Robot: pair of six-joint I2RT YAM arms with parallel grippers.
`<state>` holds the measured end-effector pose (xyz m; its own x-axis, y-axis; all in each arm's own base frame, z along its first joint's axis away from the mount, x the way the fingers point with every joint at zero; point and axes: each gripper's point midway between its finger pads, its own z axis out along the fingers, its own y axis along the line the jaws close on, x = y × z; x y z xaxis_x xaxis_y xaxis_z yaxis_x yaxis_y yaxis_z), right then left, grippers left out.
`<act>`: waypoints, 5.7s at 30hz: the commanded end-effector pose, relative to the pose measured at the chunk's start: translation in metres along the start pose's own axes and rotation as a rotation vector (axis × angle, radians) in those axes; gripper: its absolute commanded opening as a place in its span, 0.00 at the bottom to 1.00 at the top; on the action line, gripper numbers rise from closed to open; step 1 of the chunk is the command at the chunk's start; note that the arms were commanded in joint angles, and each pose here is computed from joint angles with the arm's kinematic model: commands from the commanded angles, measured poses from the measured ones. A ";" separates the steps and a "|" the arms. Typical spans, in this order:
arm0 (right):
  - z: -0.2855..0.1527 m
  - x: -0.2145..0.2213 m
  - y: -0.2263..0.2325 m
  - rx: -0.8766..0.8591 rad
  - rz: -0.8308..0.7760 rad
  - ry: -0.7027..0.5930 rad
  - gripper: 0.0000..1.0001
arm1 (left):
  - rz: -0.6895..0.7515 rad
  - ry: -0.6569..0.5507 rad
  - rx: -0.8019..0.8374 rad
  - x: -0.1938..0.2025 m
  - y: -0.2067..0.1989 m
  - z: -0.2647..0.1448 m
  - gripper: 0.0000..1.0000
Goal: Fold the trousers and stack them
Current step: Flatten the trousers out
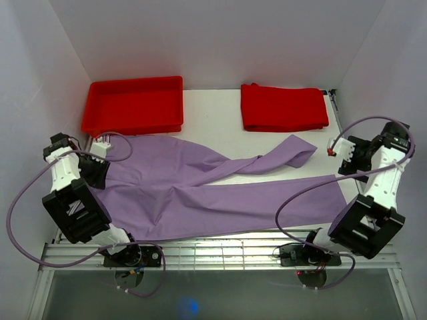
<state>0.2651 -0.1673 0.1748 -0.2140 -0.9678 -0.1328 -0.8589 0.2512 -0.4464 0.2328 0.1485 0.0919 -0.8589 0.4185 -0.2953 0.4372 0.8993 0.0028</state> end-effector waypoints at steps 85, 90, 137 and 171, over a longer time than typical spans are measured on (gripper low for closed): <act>0.171 -0.116 -0.058 -0.421 0.525 -0.028 0.87 | -0.104 -0.122 0.212 -0.136 -0.070 0.086 0.55; 0.180 -0.127 -0.028 -0.556 0.455 -0.017 0.48 | -0.114 -0.114 0.208 -0.137 -0.067 0.089 0.55; 0.014 -0.033 -0.044 -0.218 0.863 -0.144 0.91 | -0.436 0.092 0.110 -0.053 0.012 0.130 0.00; 0.019 -0.112 -0.130 0.017 0.419 -0.261 0.08 | -0.455 0.094 0.116 -0.055 0.013 0.135 0.00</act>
<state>0.3617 -0.1068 0.1739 -0.6388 -0.6417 -0.4243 -0.6857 0.7251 -0.0642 0.3314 0.0876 0.0158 -0.9771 -0.0361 -0.2098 0.0392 0.9381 -0.3442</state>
